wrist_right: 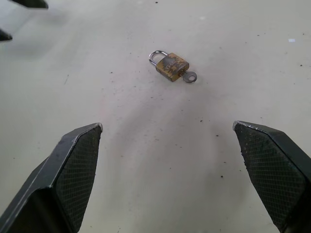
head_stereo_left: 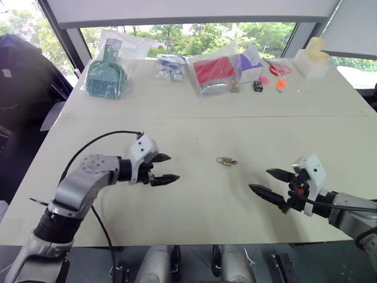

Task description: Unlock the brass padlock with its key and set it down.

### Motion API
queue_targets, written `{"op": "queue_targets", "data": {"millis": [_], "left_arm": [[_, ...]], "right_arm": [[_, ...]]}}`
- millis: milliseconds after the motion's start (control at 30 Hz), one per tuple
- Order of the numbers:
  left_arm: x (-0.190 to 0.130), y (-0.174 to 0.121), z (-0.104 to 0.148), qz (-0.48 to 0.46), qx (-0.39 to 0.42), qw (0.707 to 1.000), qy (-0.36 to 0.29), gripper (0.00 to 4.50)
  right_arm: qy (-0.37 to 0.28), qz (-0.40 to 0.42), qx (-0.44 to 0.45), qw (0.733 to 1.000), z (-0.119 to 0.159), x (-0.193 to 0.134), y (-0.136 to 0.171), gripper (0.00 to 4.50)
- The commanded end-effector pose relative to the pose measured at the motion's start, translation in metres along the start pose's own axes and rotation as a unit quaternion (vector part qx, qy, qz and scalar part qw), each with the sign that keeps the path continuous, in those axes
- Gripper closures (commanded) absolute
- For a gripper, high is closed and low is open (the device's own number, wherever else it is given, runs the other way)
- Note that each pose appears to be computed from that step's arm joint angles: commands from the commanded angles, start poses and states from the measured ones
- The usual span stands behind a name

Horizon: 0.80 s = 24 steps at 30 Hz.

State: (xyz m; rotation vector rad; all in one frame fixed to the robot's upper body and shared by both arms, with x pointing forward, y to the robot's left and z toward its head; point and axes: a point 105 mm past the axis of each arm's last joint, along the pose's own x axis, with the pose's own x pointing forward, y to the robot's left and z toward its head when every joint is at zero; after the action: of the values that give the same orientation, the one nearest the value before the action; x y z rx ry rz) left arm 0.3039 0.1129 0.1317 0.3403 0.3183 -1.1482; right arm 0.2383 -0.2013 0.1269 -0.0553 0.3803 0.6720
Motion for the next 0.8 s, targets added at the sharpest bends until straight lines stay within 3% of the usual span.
{"op": "queue_targets", "data": {"millis": [33, 200, 333, 567, 800], "left_arm": [[-0.003, 0.021, 0.008, -0.007, 0.106, 0.992, 0.068, 0.57], [0.028, 0.043, 0.057, -0.044, 0.140, 0.989, 0.030, 0.57], [0.070, 0.031, 0.088, -0.126, 0.158, 0.979, 0.003, 0.57], [0.139, 0.011, 0.078, -0.173, 0.194, 0.964, 0.053, 0.57], [0.170, -0.008, 0.077, -0.181, 0.189, 0.963, 0.062, 0.57]], "right_arm": [[-0.018, 0.000, -0.016, 1.000, 0.013, -0.004, 0.002, 0.02], [-0.022, -0.022, -0.014, 0.999, 0.013, -0.011, -0.003, 0.02], [-0.030, -0.031, -0.008, 0.999, 0.011, -0.007, 0.000, 0.02], [-0.043, -0.045, 0.000, 0.998, 0.009, -0.004, 0.007, 0.02], [-0.050, -0.058, 0.010, 0.997, 0.005, -0.004, 0.012, 0.02]]}}
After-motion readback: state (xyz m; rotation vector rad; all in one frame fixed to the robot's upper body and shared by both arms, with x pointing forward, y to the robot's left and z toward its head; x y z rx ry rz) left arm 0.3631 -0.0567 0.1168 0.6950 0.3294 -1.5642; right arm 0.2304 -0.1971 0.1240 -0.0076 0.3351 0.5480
